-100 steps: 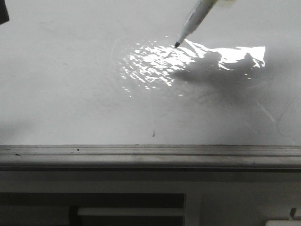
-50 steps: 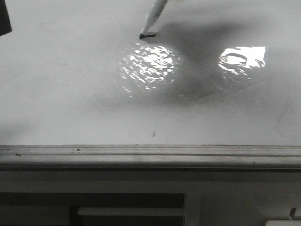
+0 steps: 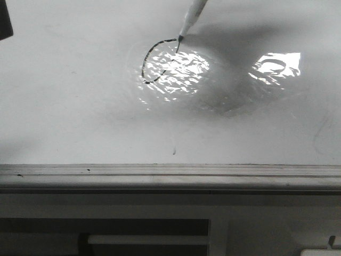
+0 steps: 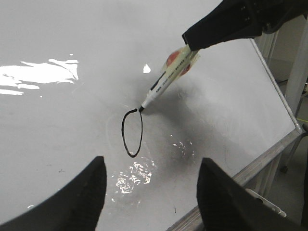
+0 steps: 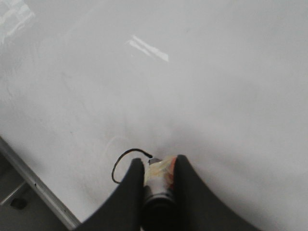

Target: Write number 9 on whiteboard

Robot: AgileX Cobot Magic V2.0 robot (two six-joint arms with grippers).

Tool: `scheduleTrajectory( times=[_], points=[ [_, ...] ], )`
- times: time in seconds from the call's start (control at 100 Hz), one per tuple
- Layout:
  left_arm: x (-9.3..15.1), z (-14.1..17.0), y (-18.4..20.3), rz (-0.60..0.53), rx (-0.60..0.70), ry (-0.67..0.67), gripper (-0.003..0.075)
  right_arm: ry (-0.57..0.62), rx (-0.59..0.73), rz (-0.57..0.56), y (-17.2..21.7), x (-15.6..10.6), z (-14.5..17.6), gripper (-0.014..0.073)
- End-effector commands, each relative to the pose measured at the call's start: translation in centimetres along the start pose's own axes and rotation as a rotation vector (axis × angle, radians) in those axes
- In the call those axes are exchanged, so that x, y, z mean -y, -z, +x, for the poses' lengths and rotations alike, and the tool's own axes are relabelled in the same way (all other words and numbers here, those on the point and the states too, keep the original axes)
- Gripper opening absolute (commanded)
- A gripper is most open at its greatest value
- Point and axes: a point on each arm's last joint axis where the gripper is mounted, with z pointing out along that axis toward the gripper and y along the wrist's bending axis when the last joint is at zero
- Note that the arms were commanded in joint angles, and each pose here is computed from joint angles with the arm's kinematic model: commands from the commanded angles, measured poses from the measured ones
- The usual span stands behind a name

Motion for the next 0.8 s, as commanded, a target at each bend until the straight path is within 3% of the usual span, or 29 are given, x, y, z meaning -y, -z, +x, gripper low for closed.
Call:
scheduleTrajectory(
  times=[0.0,0.27,0.41,0.52,0.79],
  points=[
    [0.1,-1.4,-0.2,-0.003,0.095,-0.001,0.0387,0.021,0.110,0.018,0.9,0.3,-1.8,-0.0061],
    [0.1,-1.3,-0.2,-0.001,0.084,-0.002,0.0387,-0.077,-0.142,-0.032,-1.5,-0.1,3.9,-0.0061],
    [0.2,-0.8,-0.5,0.006,0.037,-0.015,0.0387,-0.071,-0.087,-0.064,-0.4,-0.8,3.7,-0.0061],
    [0.9,0.1,-1.2,0.079,-0.018,-0.127,0.0387,-0.044,-0.012,-0.118,1.0,-2.1,2.9,-0.0061],
    [2.5,0.7,-5.5,0.187,-0.117,-0.275,0.0387,-0.053,-0.055,-0.236,1.6,-4.8,3.4,-0.0061]
  ],
)
